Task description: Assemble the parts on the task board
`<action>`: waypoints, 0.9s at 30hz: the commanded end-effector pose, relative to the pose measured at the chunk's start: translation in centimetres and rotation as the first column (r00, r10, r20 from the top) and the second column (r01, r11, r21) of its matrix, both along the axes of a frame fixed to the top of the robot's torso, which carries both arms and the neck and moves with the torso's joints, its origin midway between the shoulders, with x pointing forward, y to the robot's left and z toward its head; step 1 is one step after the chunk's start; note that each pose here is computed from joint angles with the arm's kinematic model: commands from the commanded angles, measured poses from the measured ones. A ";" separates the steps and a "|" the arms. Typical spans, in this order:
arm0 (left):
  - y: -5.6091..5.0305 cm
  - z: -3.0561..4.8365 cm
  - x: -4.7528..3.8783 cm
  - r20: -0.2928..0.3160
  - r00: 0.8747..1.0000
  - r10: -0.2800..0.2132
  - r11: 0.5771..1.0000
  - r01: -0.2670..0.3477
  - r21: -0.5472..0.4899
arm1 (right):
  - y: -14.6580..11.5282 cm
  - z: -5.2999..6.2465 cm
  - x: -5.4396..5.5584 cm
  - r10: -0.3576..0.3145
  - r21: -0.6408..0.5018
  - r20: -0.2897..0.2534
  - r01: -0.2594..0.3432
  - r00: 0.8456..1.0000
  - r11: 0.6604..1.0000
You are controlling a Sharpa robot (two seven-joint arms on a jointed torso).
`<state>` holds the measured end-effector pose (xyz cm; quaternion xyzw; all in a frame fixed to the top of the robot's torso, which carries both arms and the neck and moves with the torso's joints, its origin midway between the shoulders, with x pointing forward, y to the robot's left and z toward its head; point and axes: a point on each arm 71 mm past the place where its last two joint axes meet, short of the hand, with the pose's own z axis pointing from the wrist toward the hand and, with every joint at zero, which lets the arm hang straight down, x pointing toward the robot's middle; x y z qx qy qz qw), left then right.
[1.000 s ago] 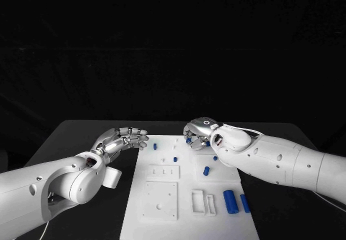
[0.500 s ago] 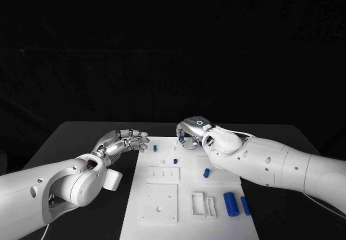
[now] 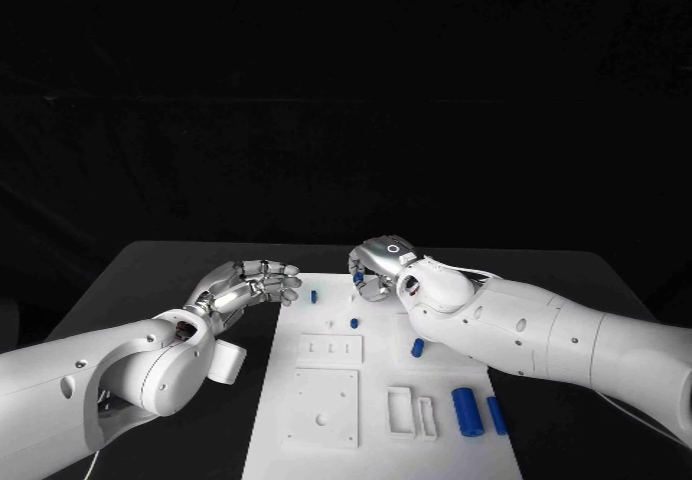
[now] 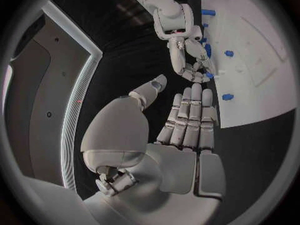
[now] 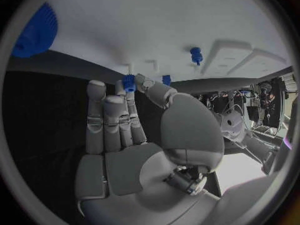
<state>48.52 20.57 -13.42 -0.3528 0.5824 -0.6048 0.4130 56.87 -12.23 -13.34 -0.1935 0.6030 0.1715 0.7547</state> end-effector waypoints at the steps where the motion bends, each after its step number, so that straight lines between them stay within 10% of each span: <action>1: -0.2 0.50 -0.08 0.025 1.000 -0.015 1.000 0.015 -0.004 | 0.1 0.0 0.0 -0.008 -0.013 0.011 0.008 1.000 1.000; 27: -0.3 0.85 -0.06 0.034 0.999 -0.018 1.000 0.018 0.001 | 0.2 -0.5 0.2 -0.010 0.012 -0.034 0.010 0.999 1.000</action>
